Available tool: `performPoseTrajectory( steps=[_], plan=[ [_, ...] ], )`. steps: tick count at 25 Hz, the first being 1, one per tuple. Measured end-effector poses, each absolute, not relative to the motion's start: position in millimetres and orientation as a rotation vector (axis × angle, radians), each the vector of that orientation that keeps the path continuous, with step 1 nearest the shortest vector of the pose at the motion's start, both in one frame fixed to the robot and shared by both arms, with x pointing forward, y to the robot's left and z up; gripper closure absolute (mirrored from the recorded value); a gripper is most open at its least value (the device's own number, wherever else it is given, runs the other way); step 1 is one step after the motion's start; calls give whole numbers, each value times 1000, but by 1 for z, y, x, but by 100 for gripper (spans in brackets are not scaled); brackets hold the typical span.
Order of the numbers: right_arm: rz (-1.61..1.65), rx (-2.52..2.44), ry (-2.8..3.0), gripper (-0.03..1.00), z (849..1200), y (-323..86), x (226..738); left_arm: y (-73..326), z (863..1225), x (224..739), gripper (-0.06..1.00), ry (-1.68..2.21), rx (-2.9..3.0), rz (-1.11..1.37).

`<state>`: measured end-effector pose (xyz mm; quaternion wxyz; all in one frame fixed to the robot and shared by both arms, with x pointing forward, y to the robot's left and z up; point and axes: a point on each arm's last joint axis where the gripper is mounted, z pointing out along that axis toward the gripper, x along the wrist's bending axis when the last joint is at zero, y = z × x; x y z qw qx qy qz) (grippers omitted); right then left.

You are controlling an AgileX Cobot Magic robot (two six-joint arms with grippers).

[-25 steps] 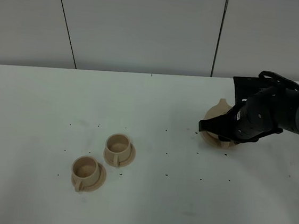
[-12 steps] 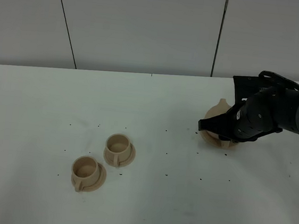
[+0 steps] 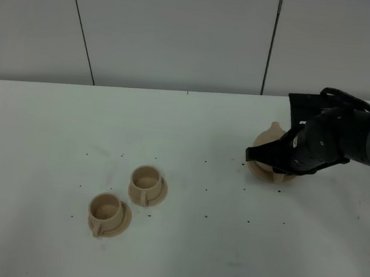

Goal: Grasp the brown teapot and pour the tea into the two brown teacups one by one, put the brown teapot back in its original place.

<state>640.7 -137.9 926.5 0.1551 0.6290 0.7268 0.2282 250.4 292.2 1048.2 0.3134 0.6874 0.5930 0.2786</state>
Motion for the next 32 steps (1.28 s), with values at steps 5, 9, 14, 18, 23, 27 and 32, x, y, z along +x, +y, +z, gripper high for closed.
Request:
performPoseTrajectory(
  steps=[5,9,14,18,23,27,32],
  plan=[
    [654,1802,2082,73,927,-138,641,292,1048,250,71,1564,1813,735],
    [654,1802,2082,74,927,-138,641,292,1048,250,71,1564,1813,735],
    [654,1802,2082,82,927,-138,641,292,1048,250,71,1564,1813,735],
    [653,1797,2086,86,927,-138,641,292,1048,250,71,1564,1813,735],
    [649,1782,2096,86,927,-138,641,292,1048,250,71,1564,1813,735],
    [648,1775,2100,86,927,-138,641,292,1048,250,71,1564,1813,735],
    [648,1773,2101,86,927,-138,641,292,1048,250,71,1564,1813,735]
  ],
)
